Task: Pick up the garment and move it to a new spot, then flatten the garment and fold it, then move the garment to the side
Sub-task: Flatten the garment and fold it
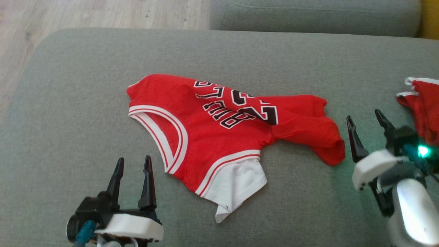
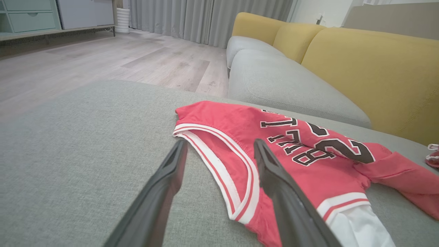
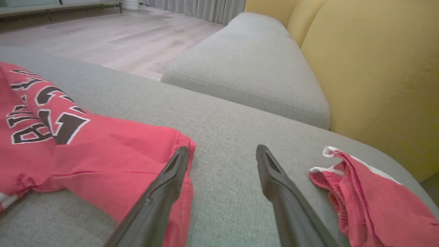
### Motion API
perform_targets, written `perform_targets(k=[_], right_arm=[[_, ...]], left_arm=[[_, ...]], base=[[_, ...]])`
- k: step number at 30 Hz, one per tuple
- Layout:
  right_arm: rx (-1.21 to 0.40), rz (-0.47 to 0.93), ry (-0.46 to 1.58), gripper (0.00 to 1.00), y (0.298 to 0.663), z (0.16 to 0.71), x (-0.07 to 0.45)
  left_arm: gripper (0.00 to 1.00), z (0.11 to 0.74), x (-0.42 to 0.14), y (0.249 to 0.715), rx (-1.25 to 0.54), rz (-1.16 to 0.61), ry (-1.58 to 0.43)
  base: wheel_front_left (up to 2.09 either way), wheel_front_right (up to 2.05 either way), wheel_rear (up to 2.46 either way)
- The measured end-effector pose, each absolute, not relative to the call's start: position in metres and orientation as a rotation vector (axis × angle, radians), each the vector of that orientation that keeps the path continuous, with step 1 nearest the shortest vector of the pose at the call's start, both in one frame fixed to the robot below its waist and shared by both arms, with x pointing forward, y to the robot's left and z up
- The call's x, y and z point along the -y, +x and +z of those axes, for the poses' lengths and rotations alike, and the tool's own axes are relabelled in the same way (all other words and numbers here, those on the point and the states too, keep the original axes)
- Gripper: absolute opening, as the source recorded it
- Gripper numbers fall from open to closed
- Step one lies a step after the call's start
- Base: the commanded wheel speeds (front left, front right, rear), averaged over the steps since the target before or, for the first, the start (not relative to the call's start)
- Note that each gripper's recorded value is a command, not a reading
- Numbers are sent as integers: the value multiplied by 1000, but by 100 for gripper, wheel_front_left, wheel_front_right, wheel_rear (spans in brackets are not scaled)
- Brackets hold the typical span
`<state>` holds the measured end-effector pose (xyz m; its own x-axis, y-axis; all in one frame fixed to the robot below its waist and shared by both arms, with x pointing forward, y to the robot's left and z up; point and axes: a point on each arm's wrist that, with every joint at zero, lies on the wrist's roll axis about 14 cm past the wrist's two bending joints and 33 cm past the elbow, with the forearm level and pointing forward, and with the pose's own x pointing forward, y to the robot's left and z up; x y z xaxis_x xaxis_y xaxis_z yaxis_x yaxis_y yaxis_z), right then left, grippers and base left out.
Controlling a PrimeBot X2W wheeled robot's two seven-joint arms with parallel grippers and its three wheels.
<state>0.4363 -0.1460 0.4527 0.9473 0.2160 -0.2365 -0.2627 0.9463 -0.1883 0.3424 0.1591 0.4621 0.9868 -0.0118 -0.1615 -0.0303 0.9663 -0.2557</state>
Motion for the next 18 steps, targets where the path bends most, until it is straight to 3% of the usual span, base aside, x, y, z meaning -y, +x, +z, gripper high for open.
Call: perform_targets(k=[4,10,18], right_arm=[[-308,274,-247,100,449,436,139],[-494,330,-243,100,436,389,124],[-553,341,-227,100,440,376,119]], left_arm=[[100,459,-163,340,-173,26,-260],[100,455,-170,337,-185,49,-258],[100,451,-171,337,-197,54,-256]], base=[[0,0,0],[0,0,0],[0,0,0]])
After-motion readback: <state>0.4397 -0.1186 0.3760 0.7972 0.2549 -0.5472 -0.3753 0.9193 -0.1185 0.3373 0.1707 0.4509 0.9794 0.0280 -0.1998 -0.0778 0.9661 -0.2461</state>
